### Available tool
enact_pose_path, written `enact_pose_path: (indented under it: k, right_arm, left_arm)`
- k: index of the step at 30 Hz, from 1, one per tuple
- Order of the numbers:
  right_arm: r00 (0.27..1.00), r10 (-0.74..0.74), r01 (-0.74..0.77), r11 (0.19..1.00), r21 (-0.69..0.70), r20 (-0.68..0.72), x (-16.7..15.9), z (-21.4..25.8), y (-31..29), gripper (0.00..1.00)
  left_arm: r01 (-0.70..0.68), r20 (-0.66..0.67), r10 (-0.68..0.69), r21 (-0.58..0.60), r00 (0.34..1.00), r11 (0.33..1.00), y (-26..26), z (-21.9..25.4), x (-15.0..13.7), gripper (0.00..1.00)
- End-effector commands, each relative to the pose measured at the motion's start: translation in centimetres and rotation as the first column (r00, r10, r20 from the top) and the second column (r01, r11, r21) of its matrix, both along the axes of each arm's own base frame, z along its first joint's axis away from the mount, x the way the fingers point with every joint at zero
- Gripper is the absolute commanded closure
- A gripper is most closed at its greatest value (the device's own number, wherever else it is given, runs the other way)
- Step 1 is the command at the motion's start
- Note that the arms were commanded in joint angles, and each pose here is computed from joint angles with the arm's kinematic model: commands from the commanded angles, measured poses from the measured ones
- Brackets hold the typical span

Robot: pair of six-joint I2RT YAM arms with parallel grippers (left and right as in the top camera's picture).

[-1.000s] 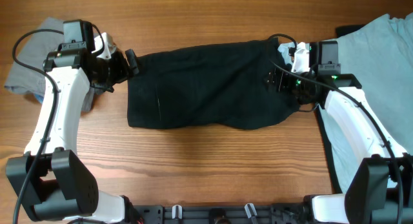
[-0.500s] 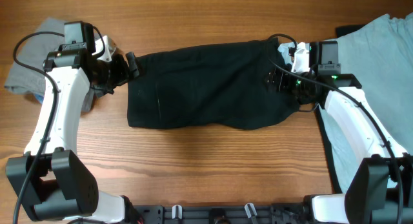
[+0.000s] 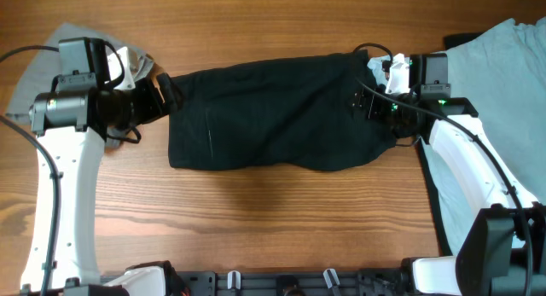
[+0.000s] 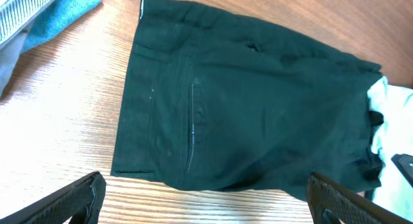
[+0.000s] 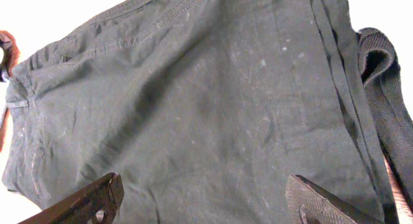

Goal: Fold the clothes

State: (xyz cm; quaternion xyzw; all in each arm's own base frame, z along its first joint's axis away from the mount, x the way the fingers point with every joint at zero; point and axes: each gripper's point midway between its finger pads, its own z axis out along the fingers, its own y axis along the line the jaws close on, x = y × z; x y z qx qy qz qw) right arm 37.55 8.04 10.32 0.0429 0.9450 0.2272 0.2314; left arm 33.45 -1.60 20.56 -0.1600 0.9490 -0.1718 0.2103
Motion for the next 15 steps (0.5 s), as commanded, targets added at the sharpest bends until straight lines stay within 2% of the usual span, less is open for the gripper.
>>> enact_pose_path:
  k: [1,15]
  right_arm:
    - [0.999,0.007,-0.008,1.000,0.026,0.040,0.81,1.07,0.48,0.13]
    - [0.998,-0.028,0.026,0.998,0.049,0.052,1.40,1.47,0.50,0.15]
  left_arm:
    - [0.013,0.012,-0.013,-0.004,1.000,1.000,-0.16,0.55,-0.57,0.00]
    - [0.000,0.001,0.000,0.022,1.000,1.000,0.34,0.24,-0.60,0.00]
